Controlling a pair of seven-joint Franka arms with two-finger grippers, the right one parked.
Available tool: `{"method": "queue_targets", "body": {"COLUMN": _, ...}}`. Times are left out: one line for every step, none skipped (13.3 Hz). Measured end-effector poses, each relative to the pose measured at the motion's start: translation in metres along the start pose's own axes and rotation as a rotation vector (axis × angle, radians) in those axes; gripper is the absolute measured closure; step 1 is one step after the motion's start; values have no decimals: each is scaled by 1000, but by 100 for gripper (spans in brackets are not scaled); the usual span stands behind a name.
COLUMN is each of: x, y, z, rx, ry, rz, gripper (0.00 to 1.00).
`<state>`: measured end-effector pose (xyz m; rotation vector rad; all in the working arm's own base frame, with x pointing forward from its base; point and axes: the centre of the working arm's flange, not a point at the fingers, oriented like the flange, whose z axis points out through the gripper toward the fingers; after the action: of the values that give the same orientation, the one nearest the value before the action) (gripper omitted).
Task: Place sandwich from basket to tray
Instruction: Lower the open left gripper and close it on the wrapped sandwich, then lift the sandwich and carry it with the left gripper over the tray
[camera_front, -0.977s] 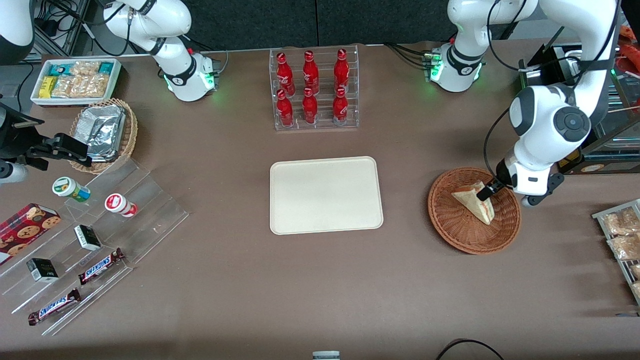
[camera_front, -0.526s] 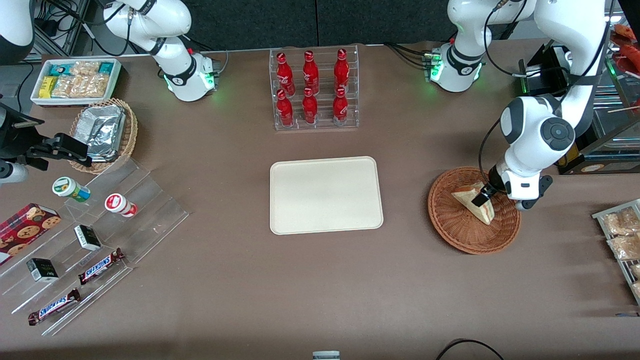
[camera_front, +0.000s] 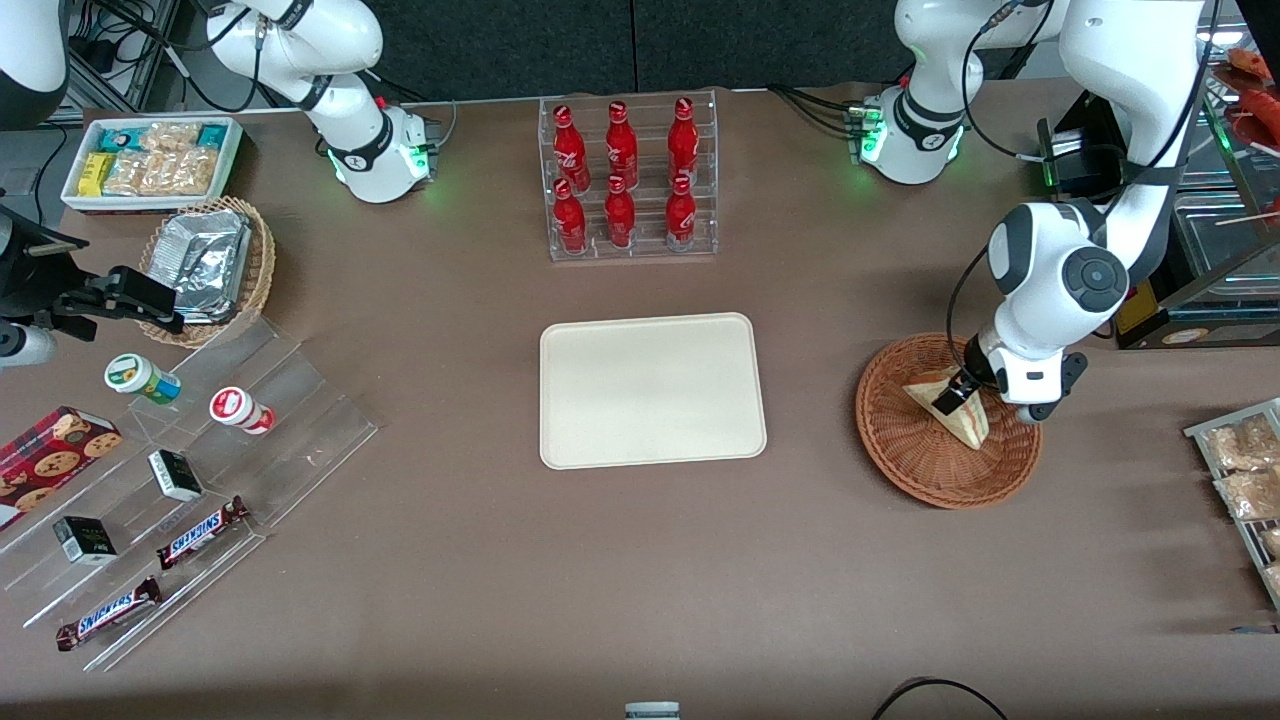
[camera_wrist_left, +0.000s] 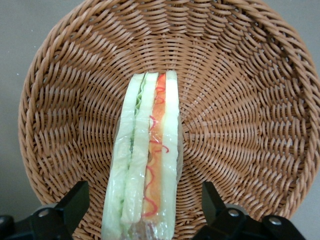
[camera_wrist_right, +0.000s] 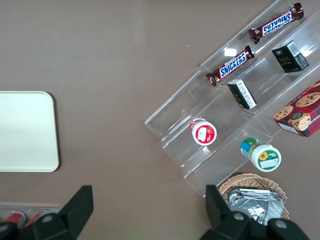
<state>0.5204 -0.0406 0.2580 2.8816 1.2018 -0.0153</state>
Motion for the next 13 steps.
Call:
{"method": "queue_targets", "body": {"x": 0, "y": 0, "z": 3, "rx": 4, "ry": -4, "rz": 0, "gripper": 4}}
{"method": "queue_targets", "body": {"x": -1, "y": -1, "z": 6, "rx": 9, "ry": -9, "rz": 0, "gripper": 17}}
{"method": "queue_targets", "body": {"x": -2, "y": -2, "z": 10, "rx": 16, "ry": -16, "rz": 0, "gripper": 30}}
{"method": "queue_targets", "body": {"x": -2, "y": -3, "z": 14, "rx": 22, "ry": -22, "rz": -1, "gripper": 40}}
{"method": "queue_targets", "body": {"x": -2, "y": -3, "z": 17, "rx": 26, "ry": -26, "rz": -2, "gripper": 51}}
{"method": "queue_targets", "body": {"x": -2, "y": -3, "z": 18, "rx": 27, "ry": -28, "rz": -2, "gripper": 60}}
{"method": "queue_targets", "body": {"x": -2, "y": -3, "z": 17, "rx": 27, "ry": -27, "rz": -2, "gripper": 65}}
{"method": "queue_targets", "body": {"x": -2, "y": -2, "z": 16, "rx": 30, "ry": -30, "rz": -2, "gripper": 68}}
{"method": "queue_targets", "body": {"x": 0, "y": -1, "z": 14, "rx": 40, "ry": -39, "rz": -2, "gripper": 69}}
{"method": "queue_targets", "body": {"x": 1, "y": 2, "z": 9, "rx": 55, "ry": -51, "rz": -1, "gripper": 70}}
{"method": "queue_targets", "body": {"x": 4, "y": 7, "z": 1, "rx": 70, "ry": -63, "rz": 3, "gripper": 74}}
{"method": "queue_targets", "body": {"x": 5, "y": 15, "z": -11, "rx": 91, "ry": -76, "rz": 16, "gripper": 80}}
{"method": "queue_targets", "body": {"x": 4, "y": 28, "z": -27, "rx": 114, "ry": -86, "rz": 38, "gripper": 81}}
